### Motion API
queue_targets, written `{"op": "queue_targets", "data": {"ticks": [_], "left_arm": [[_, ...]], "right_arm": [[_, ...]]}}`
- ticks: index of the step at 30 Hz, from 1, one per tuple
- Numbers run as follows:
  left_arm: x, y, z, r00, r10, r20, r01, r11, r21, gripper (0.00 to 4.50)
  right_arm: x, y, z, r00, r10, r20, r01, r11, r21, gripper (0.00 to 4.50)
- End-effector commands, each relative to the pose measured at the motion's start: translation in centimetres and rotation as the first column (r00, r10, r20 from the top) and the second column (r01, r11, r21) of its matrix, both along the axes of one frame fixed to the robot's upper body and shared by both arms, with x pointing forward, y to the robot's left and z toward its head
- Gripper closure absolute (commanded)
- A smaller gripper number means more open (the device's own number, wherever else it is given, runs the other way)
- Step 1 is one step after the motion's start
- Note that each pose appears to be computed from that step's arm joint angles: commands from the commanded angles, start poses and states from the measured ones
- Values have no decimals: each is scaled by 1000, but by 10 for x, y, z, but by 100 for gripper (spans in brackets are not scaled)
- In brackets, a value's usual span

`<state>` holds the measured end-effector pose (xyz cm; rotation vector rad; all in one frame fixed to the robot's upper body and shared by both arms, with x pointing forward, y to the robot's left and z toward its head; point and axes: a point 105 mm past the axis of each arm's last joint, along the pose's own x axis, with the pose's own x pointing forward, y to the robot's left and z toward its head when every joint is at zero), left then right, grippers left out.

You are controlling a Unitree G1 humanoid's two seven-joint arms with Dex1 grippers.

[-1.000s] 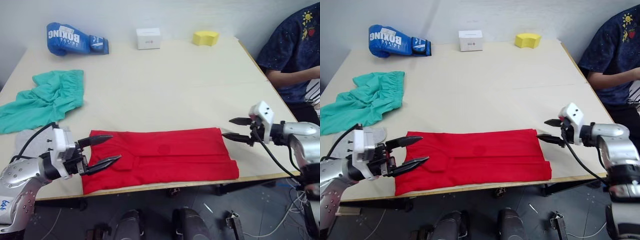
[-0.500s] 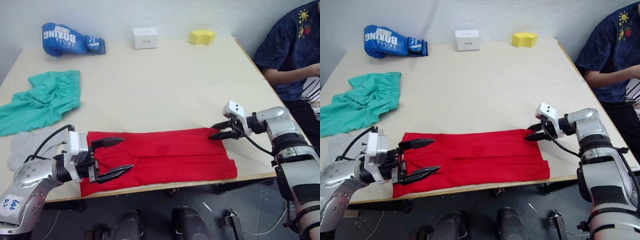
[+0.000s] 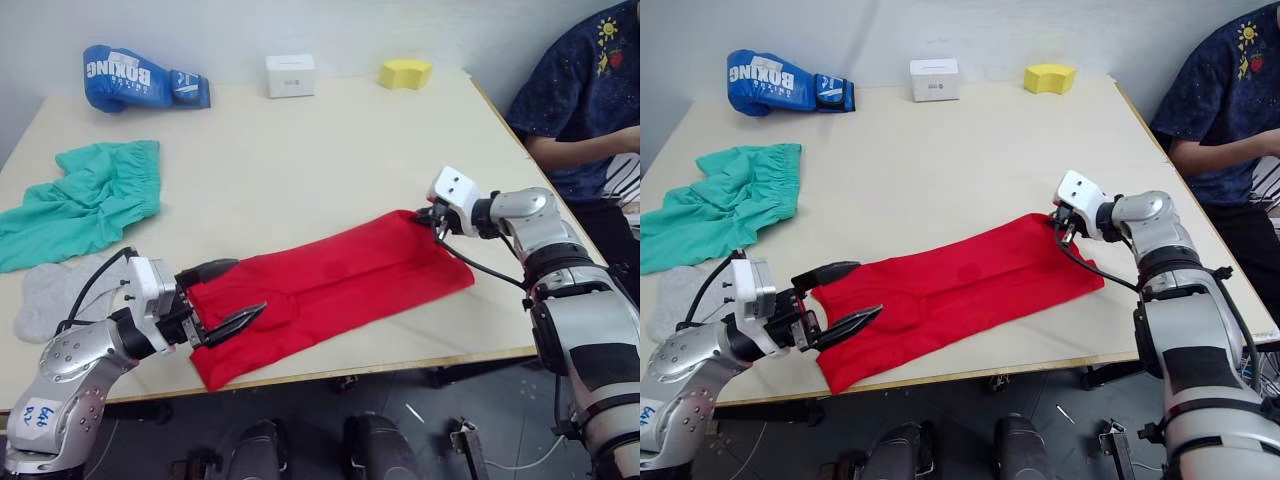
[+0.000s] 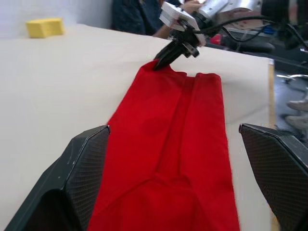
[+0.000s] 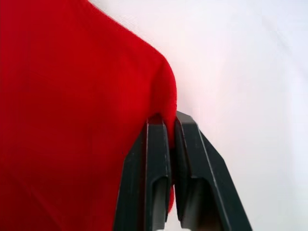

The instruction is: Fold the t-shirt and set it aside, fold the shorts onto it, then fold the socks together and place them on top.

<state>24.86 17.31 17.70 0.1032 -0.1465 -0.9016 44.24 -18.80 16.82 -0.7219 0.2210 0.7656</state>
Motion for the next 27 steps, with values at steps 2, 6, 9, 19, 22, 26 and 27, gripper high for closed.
{"op": "queue_targets", "data": {"ticks": [2,6,9,19,22,26,27], "left_arm": [[8,10,7,995,77,61,-77,997,-3,0],[11,16,11,993,94,74,-93,996,-9,0],[11,19,11,993,98,72,-97,995,-11,0],[18,15,6,999,26,36,-25,1000,-6,0],[23,15,7,999,12,39,-12,1000,-1,0],[32,15,4,1000,-14,24,14,1000,25,0],[34,14,2,1000,-24,18,23,999,39,0]], "right_arm": [[10,2,22,994,-56,99,51,997,55,448],[11,-7,28,988,-111,111,97,988,122,424],[8,-19,35,983,-132,125,105,974,202,344],[-17,-79,53,975,-210,73,165,905,393,6],[-29,-91,55,973,-223,55,171,865,472,6],[-62,-108,46,952,-307,-4,254,781,571,6],[-72,-109,42,944,-327,-49,290,748,597,6]]}}
